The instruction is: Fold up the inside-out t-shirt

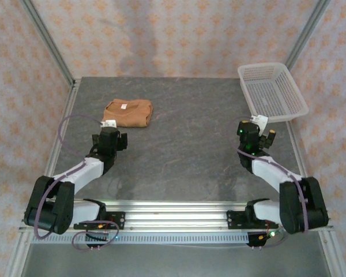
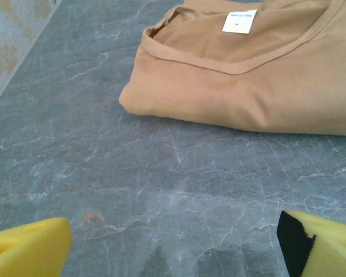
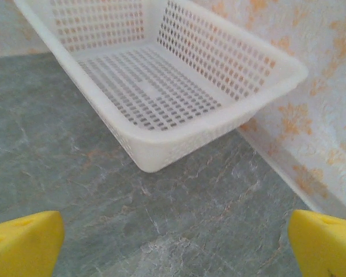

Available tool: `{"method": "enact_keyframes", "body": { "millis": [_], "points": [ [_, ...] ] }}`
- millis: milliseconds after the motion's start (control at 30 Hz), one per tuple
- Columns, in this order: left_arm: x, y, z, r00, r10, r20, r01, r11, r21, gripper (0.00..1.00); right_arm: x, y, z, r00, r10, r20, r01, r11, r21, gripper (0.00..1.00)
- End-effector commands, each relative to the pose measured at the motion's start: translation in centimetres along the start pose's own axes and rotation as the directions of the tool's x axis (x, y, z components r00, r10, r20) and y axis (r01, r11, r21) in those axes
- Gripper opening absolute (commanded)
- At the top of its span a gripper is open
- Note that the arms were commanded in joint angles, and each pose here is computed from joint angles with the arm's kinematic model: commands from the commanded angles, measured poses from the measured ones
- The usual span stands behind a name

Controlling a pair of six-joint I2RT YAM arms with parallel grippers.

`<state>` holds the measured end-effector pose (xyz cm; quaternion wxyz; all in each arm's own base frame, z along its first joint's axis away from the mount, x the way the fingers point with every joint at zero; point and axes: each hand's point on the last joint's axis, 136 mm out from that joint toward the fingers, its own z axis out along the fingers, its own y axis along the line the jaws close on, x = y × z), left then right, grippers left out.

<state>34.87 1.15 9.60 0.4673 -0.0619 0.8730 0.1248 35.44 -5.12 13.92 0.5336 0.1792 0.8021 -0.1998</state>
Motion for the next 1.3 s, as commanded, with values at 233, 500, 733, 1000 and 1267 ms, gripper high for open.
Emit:
{"method": "enact_keyframes", "body": {
  "millis": [233,500,733,1000,1267],
  "points": [
    [-3.3,0.1,1.9,0.974,-0.029,0.223,0.030,1.000,0.002,0.96,1.5,2.6,1.8,0.989,0.080,0.121,-0.064,0.989,-0.131,0.99],
    [-2.2,0.9,3.7,0.980,-0.087,0.177,0.086,0.996,0.013,1.00,2.9,3.0,2.6,0.992,0.084,0.089,-0.069,0.985,-0.159,0.99],
    [-2.3,0.8,3.8,0.980,-0.088,0.180,0.087,0.996,0.015,1.00,2.6,2.9,2.5,0.991,0.091,0.098,-0.074,0.985,-0.157,0.99],
    [-2.3,0.8,3.8,0.980,-0.089,0.177,0.087,0.996,0.017,1.00,2.7,2.9,2.6,0.991,0.092,0.100,-0.075,0.984,-0.159,0.99],
    [-2.3,0.8,3.9,0.980,-0.096,0.174,0.092,0.995,0.031,1.00,2.7,2.9,2.8,0.991,0.093,0.092,-0.077,0.983,-0.165,0.99]
  ]
}}
